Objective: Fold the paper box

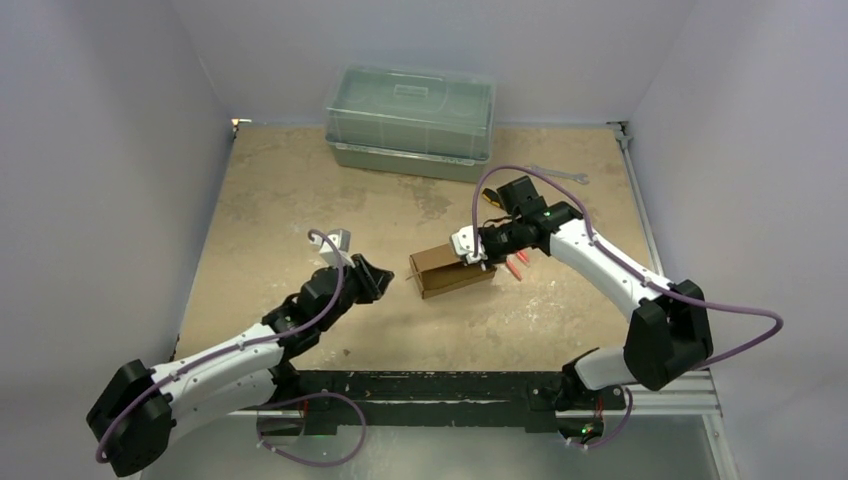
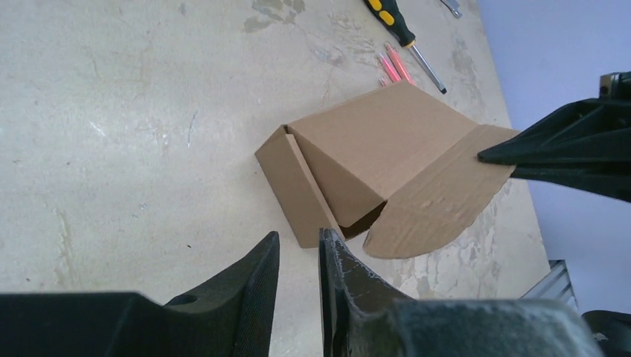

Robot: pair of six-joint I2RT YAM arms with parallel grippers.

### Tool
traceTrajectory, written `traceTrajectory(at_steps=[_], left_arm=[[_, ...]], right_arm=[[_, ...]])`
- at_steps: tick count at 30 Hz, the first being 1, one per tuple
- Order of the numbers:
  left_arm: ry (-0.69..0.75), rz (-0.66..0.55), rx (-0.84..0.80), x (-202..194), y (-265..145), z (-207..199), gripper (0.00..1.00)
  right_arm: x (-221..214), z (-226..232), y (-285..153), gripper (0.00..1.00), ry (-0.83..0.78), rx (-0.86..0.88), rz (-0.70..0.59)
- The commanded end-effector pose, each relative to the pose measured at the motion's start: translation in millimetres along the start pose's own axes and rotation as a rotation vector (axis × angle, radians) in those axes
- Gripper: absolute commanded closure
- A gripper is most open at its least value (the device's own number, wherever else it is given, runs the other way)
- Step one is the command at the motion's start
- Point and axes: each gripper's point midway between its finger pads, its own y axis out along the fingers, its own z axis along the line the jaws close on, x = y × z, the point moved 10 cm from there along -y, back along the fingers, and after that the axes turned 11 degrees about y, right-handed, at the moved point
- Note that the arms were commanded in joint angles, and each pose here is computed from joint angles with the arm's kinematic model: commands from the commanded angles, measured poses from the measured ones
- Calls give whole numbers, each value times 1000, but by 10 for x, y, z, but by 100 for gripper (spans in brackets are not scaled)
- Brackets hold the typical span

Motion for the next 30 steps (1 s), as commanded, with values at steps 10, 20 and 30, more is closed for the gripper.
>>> traceTrajectory(at_steps=[10, 20, 30], left_arm=[[235, 4, -118, 524, 279, -450, 64], [312, 217, -225, 253, 942, -619, 65], [338, 387, -133, -142, 1136, -389, 71]], right_arm=[[-181, 332, 138, 56, -5, 30, -9], [-302, 505, 193, 41, 22, 44, -11], [-420, 546, 286, 49, 136, 106, 24]])
